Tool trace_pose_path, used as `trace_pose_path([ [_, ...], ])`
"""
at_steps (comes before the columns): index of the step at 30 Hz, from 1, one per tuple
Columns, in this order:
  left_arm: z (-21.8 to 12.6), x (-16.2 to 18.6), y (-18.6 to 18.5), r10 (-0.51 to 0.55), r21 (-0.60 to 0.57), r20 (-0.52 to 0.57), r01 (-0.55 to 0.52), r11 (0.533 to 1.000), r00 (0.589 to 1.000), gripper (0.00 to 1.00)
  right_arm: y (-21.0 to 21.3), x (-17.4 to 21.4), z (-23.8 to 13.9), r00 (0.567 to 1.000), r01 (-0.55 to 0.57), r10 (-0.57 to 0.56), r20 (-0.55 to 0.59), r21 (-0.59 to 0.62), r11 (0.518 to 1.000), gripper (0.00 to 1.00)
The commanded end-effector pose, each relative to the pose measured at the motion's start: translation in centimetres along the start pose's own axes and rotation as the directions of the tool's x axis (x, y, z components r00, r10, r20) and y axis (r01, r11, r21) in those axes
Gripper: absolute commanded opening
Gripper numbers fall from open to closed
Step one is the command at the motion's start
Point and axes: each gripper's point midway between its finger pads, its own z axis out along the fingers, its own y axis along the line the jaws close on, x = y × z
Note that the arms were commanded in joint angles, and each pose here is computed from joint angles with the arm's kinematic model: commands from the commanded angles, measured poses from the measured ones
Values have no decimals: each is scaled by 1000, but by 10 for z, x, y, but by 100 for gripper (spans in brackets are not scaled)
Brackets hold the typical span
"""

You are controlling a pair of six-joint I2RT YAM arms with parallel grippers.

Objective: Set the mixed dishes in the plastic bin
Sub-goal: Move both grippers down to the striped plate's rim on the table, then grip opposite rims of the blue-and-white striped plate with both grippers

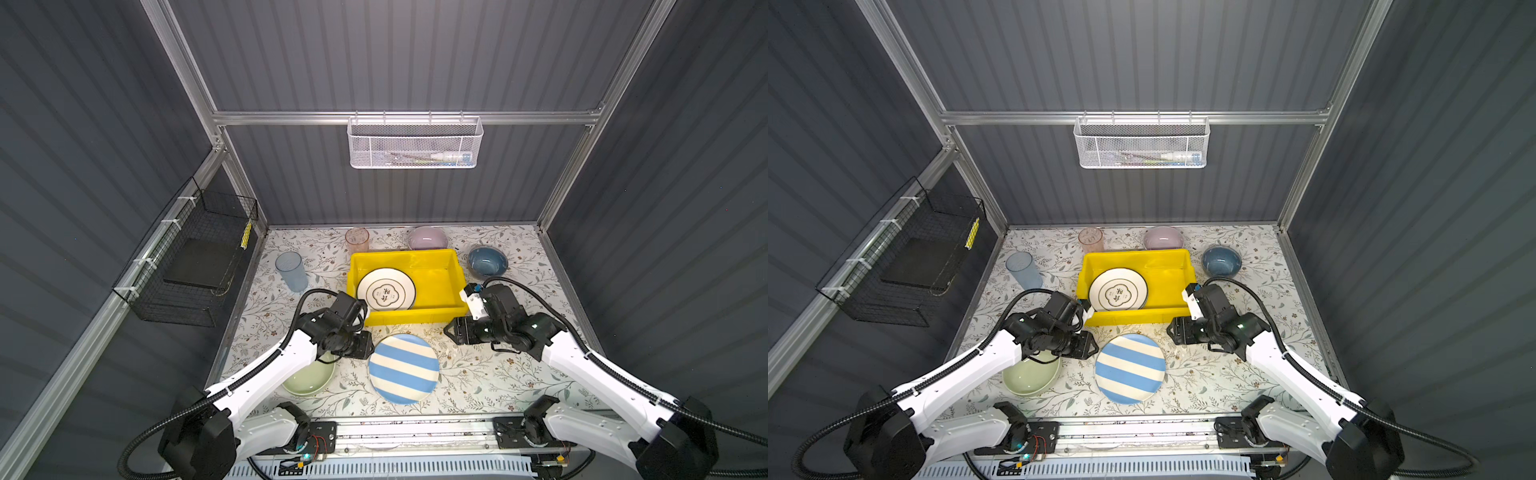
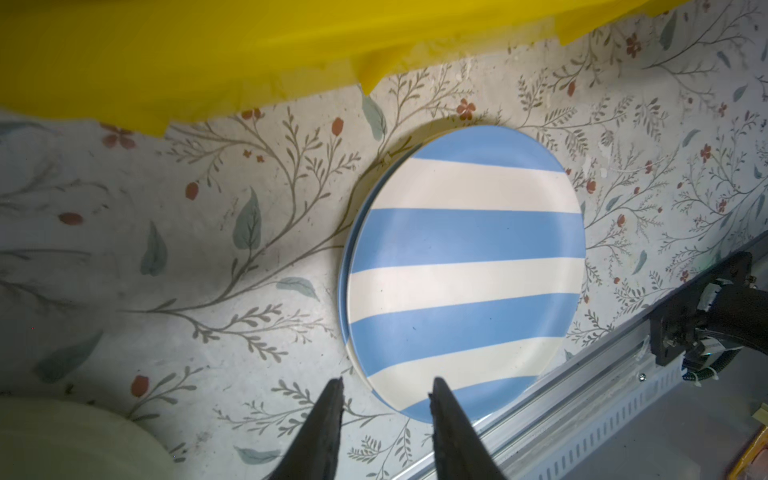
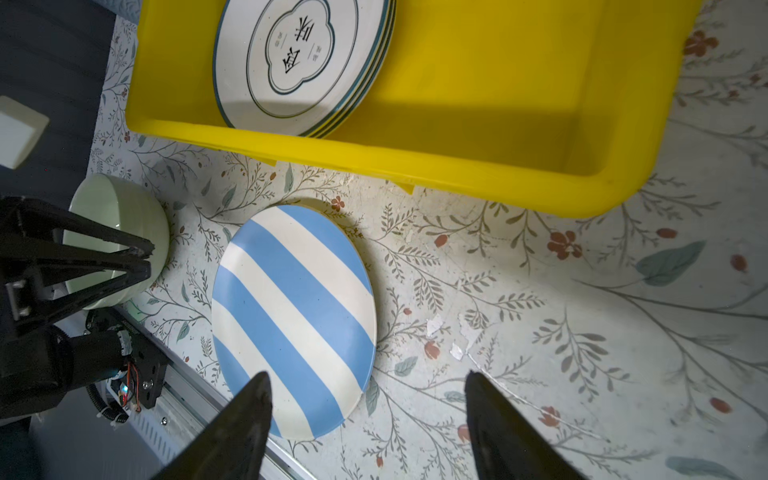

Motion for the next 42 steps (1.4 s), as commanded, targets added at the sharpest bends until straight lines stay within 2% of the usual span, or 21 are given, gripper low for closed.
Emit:
trace_pose_path([
  [1, 9, 7, 2, -45, 5, -8, 45, 999, 999, 36, 5, 10, 3, 999, -32, 32, 2, -38, 999, 73],
  [12, 33, 14, 4, -57, 18, -54, 58, 998, 997, 30, -12, 45, 39, 994, -102, 101, -45, -19, 995, 70],
  [30, 55, 19, 7, -52, 8, -107, 54, 999, 993, 28, -19, 58, 66, 986, -130, 128, -105, -17, 991, 69],
  [42, 62, 18, 4, -48, 20, -115, 51, 999, 992, 28, -15, 65, 75, 981, -138, 132, -143, -33, 990, 64],
])
